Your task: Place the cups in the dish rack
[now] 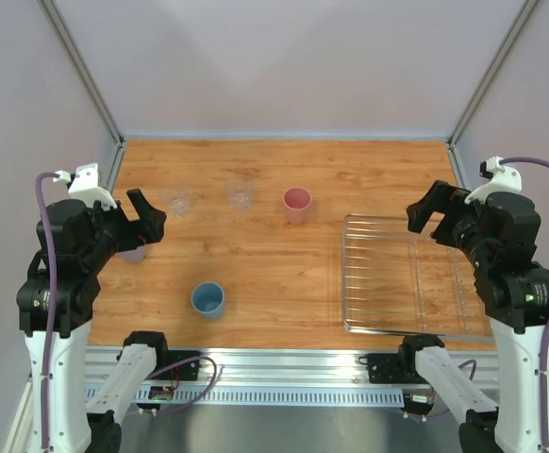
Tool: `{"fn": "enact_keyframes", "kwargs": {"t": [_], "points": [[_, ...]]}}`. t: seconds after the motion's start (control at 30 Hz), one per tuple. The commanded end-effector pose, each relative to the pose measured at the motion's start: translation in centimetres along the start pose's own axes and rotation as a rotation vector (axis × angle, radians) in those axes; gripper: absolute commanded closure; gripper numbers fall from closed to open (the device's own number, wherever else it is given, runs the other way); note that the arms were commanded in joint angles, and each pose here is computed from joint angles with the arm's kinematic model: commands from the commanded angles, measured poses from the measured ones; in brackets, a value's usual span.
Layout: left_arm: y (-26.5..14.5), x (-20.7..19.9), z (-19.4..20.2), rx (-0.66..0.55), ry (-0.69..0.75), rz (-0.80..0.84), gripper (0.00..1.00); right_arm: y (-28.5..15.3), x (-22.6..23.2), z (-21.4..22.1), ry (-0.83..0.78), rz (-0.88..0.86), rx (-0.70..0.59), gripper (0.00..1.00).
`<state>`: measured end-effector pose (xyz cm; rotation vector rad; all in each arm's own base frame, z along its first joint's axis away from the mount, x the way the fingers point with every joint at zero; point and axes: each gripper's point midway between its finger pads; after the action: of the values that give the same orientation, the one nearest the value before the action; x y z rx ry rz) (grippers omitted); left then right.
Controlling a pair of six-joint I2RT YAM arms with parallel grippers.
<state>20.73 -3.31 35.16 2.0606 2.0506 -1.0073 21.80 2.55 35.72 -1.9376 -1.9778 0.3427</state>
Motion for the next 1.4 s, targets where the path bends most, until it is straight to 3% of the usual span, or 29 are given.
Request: {"fn": "enact_keyframes", "kwargs": {"t": [0.0,0.23,0.43,0.47,0.5,0.57,0.6,0.9,0.93,1.03,1.17,1.37], "points": [[-0.4,-0.5,0.1,0.006,-0.008,0.024,0.00,0.2,0.2,-1.1,0.000,-0.009,-0.051,0.00],[-0.4,-1.5,-0.3,0.006,0.035,0.075,0.00,1.9,0.0,-1.6,-0.020,0.008,-0.054,0.00],[1.2,-7.1,0.7,0.134,-0.026,0.301,0.02,4.5,-1.3,-2.8,0.007,0.099,-0.045,0.00],[1.7,-7.3,0.4,0.118,-0.010,0.275,0.02,4.9,-1.8,-2.9,0.007,0.133,-0.045,0.00],[2.4,-9.0,1.9,0.178,0.035,0.301,0.02,5.3,-2.0,-3.0,0.007,0.146,-0.045,0.00],[3.9,-10.2,1.4,0.144,0.070,0.259,0.01,6.2,-2.2,-3.3,-0.002,0.160,-0.043,0.00],[5.6,-11.8,3.4,0.214,0.101,0.263,0.01,6.4,-2.3,-3.4,-0.001,0.165,-0.039,0.00],[19.2,-18.5,8.4,0.271,0.122,0.192,0.05,8.3,-1.8,-2.9,0.007,0.145,-0.021,0.00],[20.0,-19.6,7.5,0.248,0.118,0.192,0.06,8.2,-2.1,-2.9,0.006,0.159,-0.025,0.00],[25.4,-19.7,10.9,0.299,0.170,0.096,0.09,8.1,-2.3,-2.4,0.008,0.170,-0.022,0.00],[28.7,-18.7,13.2,0.339,0.217,0.003,0.12,7.9,-2.2,-2.1,0.024,0.165,-0.023,0.00],[31.2,-18.2,16.1,0.391,0.245,-0.012,0.17,7.8,-2.2,-1.3,0.051,0.164,-0.020,0.00]]}}
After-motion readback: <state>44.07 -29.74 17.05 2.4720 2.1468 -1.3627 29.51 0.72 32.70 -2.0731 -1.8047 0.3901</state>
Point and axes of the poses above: each gripper's point midway between its finger pads, its own y axis out along the fingers, its own x axis along the line the jaws close on, z = x × y, and after that the axes turned 13 degrees about -y, right-handed
